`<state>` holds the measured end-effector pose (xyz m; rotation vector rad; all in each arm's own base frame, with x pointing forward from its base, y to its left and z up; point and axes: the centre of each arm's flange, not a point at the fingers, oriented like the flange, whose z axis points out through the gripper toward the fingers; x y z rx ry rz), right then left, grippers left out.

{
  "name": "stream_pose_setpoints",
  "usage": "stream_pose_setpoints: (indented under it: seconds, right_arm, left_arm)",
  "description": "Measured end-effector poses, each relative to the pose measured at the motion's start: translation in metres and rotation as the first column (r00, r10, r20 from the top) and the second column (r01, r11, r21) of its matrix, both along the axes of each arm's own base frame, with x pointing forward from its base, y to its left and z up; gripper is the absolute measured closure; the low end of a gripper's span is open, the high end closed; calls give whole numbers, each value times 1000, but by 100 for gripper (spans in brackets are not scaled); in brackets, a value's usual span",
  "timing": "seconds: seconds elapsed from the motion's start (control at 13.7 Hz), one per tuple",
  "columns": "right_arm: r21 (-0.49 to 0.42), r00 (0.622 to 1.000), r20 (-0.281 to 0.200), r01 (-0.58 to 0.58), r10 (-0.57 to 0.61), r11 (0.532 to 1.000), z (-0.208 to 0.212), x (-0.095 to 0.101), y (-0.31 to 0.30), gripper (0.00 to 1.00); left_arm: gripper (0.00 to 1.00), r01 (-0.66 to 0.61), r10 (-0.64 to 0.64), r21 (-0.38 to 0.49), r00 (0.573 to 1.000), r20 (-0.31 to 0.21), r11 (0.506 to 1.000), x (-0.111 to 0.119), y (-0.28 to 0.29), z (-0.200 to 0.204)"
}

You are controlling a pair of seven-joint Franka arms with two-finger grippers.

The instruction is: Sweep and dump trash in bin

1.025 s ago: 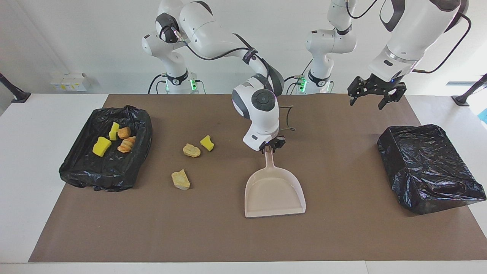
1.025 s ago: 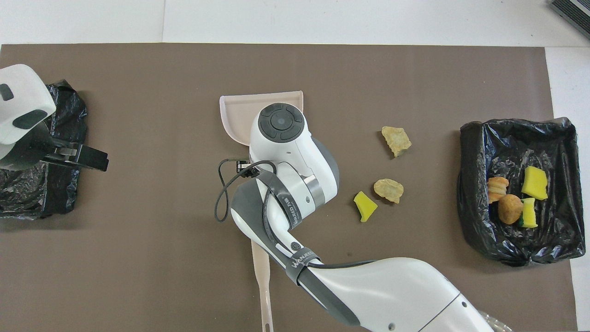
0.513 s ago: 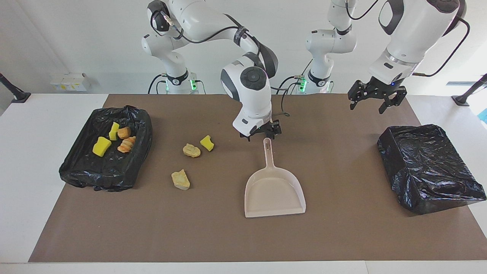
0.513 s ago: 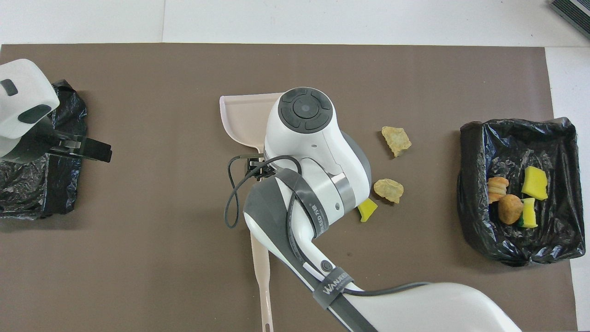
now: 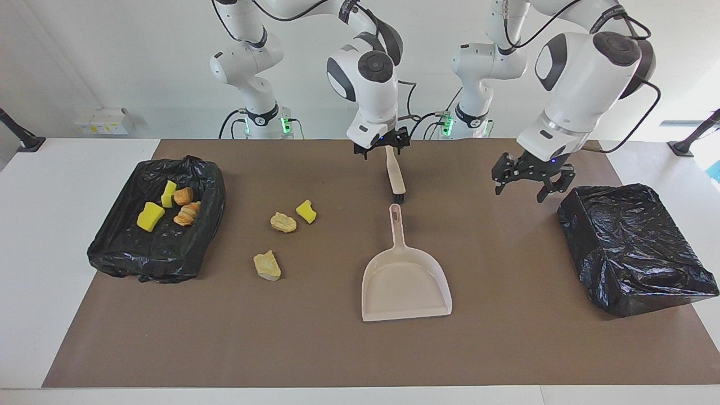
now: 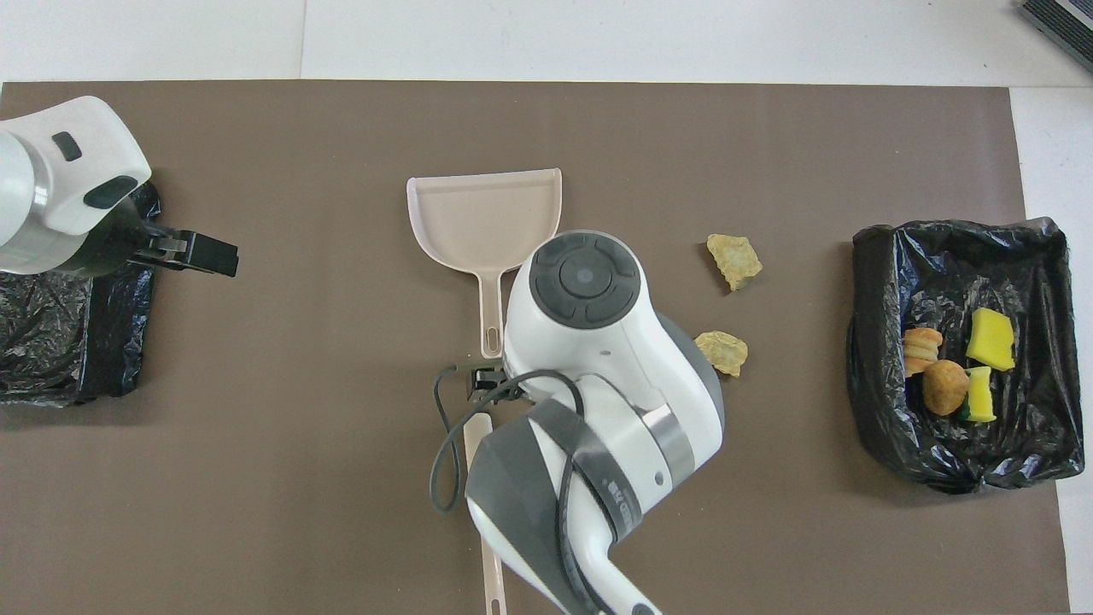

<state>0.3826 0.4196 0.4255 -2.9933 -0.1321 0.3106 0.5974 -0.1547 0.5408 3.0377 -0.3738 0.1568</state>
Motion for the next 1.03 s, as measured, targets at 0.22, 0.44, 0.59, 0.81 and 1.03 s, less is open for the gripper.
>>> stream_pose_setpoints:
  seconds: [0.22,0.44,0.59,0.81,1.03]
  right_arm:
    - [12,1000,-14,-12,12,1000,-21,-53,10,0]
    - [-1,1000,-5,9,-9,1000,-66,-97,20,0]
    - [-25,1000,-13,-1,1,1000,-87,-115,18,0]
    - [-29,1000,-15,-2,1,1000,-89,-117,16,7]
    - [-29,1000,-15,0,-1,1000,-89,-116,16,45]
  left_arm:
    - [0,2,-2,-19,1000,22,1000,9,-60,-42]
    - [0,15,-14,-30,1000,24,999,6,-120,-84]
    - [0,15,-15,-13,1000,14,1000,-8,-155,-110]
    - [0,-23,23,10,1000,9,1000,-37,-191,-155]
    - [0,-100,100,19,995,-19,995,-57,-203,-176]
